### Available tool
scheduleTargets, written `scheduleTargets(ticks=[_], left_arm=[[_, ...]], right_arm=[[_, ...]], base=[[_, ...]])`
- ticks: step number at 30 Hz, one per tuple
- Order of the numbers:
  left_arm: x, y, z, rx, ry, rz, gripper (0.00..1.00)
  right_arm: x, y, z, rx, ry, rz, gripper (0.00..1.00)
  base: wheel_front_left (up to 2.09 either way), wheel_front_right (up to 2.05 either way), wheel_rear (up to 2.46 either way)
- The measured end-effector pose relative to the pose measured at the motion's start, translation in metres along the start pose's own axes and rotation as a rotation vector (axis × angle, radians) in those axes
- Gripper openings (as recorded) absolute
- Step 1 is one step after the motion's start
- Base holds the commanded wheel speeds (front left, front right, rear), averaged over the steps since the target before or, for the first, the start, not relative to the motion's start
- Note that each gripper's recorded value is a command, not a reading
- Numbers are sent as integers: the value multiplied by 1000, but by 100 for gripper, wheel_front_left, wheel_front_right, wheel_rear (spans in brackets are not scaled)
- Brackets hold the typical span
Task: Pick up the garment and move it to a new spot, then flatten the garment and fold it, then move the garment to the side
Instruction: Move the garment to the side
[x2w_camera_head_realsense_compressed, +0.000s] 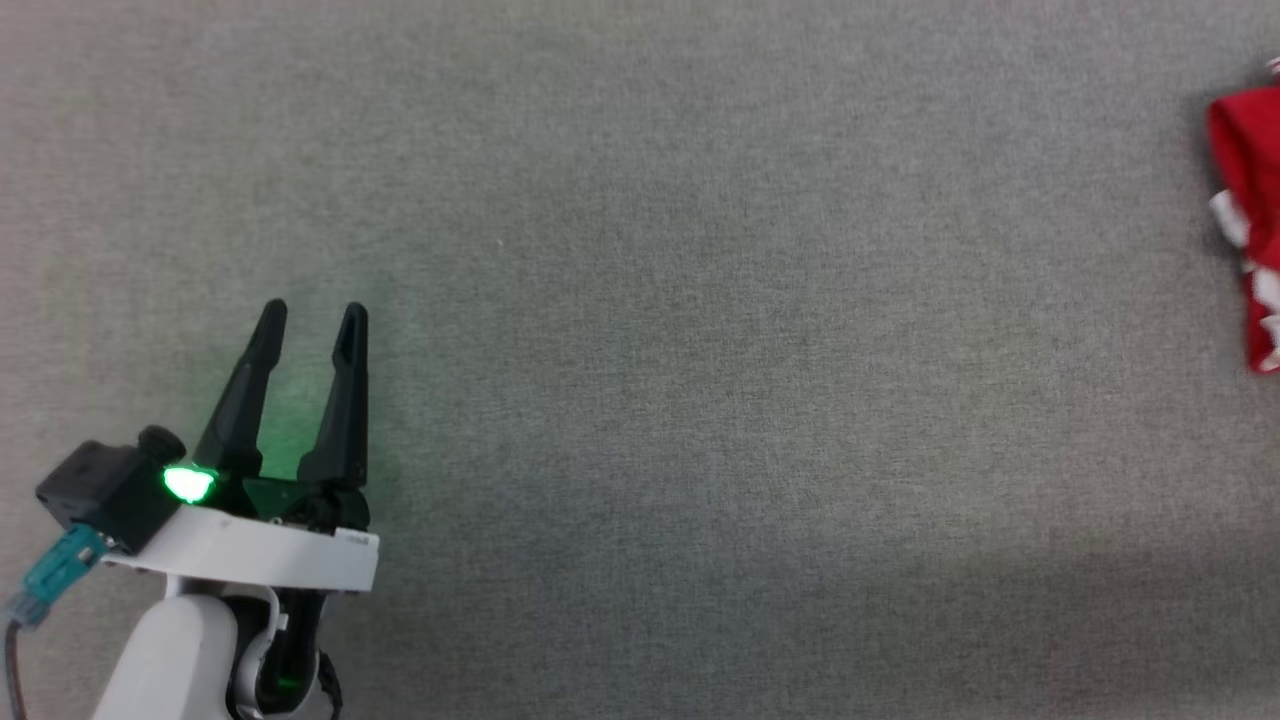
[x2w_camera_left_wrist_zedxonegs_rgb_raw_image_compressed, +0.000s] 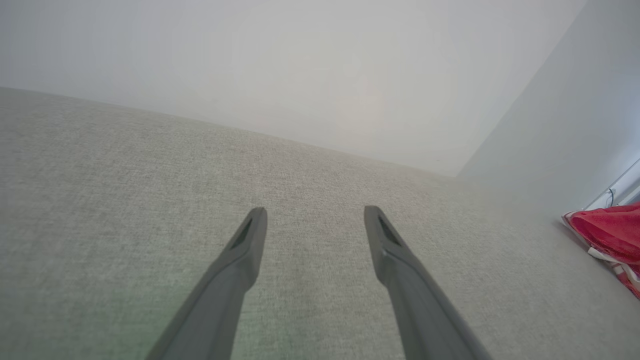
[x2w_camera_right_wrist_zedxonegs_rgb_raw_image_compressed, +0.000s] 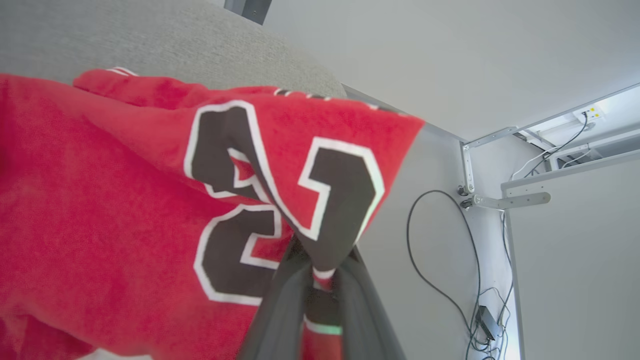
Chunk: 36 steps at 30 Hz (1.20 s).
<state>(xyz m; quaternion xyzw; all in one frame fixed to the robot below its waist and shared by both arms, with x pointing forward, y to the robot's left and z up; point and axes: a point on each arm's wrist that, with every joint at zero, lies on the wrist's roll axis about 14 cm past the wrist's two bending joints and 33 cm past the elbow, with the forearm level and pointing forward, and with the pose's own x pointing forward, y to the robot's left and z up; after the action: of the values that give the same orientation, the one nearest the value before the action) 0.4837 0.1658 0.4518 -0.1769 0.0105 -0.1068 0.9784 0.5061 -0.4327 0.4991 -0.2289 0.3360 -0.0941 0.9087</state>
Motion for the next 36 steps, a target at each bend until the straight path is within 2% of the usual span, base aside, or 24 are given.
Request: scheduleTargets(ticks=[5, 16, 17, 18, 22, 24, 25, 26, 30, 36], left_arm=[[7, 0, -10, -4, 17, -10, 100], [8, 7, -15, 0, 30, 3, 100], [8, 8, -15, 1, 30, 5, 100], [7, 9, -15, 2, 30, 7, 100], [6, 9, -13, 3, 27, 11, 100], [6, 9, -12, 2, 22, 13, 100], [6, 9, -11, 1, 20, 13, 100], [5, 8, -9, 2, 18, 14, 100], [3, 6, -5, 0, 8, 14, 100], [-4, 3, 8, 8, -15, 19, 100]], right_arm=[[9, -16, -7, -51, 24, -55, 0], [31, -15, -24, -55, 74, -90, 0], [33, -16, -24, -48, 75, -94, 16], [34, -17, -23, -45, 70, -99, 22], [35, -17, -22, -41, 61, -111, 75], [35, -17, -19, -29, 49, -113, 83], [34, -17, -17, -28, 44, -116, 93], [33, -19, -15, -27, 37, -120, 98], [29, -18, -7, 3, -7, -118, 99], [17, 1, 22, 49, -161, -67, 100]], base=[[0, 0, 0], [0, 0, 0], [0, 0, 0], [0, 0, 0], [0, 0, 0], [0, 0, 0], [0, 0, 0], [0, 0, 0], [0, 0, 0], [0, 0, 0]])
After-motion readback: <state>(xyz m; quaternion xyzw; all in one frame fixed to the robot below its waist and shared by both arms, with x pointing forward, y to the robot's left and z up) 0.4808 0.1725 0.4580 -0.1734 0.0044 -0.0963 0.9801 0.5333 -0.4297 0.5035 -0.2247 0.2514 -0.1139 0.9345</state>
